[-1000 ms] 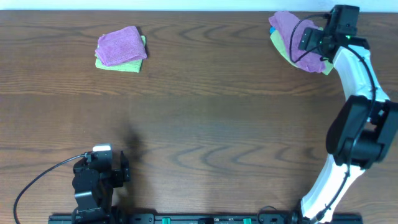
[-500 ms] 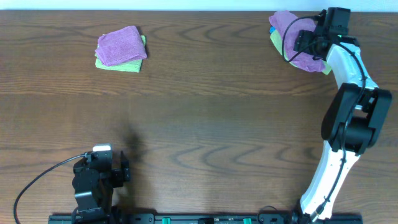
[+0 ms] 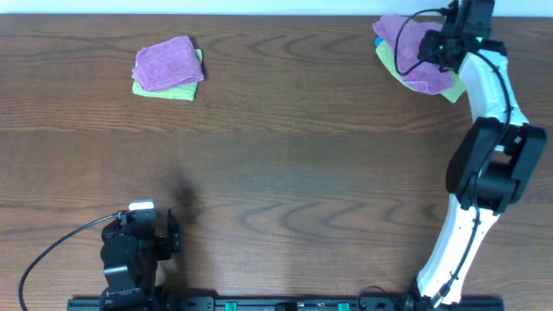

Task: Fold the cloth
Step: 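Reach the right gripper to the purple cloth on the right stack, then grasp the purple cloth's edge with the right gripper and lift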

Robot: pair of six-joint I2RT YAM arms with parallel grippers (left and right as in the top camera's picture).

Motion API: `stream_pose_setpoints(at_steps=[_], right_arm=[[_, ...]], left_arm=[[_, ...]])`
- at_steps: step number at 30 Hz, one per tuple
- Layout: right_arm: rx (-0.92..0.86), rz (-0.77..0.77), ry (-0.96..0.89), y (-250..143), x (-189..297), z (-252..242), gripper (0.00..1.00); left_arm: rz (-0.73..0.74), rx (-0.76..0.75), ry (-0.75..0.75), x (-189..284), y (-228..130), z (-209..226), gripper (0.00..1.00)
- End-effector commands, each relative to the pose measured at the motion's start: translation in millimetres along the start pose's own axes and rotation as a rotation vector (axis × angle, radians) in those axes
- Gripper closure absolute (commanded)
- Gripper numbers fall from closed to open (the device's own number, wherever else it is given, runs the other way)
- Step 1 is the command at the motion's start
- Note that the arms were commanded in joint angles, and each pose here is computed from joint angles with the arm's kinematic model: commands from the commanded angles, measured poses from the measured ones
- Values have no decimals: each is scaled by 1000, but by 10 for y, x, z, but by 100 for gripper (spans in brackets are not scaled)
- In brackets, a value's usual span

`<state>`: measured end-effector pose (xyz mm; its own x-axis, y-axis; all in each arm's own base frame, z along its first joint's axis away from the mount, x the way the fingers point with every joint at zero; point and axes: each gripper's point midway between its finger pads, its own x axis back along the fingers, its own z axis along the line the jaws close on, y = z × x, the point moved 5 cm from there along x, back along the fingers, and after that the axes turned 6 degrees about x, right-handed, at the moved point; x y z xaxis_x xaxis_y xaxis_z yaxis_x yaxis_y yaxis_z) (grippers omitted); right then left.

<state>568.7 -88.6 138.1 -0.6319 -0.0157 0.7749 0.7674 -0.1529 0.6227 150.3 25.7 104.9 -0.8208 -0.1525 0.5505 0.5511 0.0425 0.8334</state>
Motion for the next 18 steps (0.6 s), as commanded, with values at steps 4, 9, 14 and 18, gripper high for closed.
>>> stream_pose_setpoints(at_steps=[4, 9, 14, 18], right_arm=[[4, -23, -2, 314, 329, 19, 98], [35, 21, 14, 401, 694, 215, 98], [126, 23, -39, 487, 1179, 543, 98], [180, -38, -197, 586, 1487, 699, 98]], left_arm=[[5, -5, 6, -11, -24, 7, 5], [5, -5, 6, -11, -24, 7, 5], [5, -5, 6, -11, -24, 7, 5], [5, -5, 6, -11, -24, 7, 5]])
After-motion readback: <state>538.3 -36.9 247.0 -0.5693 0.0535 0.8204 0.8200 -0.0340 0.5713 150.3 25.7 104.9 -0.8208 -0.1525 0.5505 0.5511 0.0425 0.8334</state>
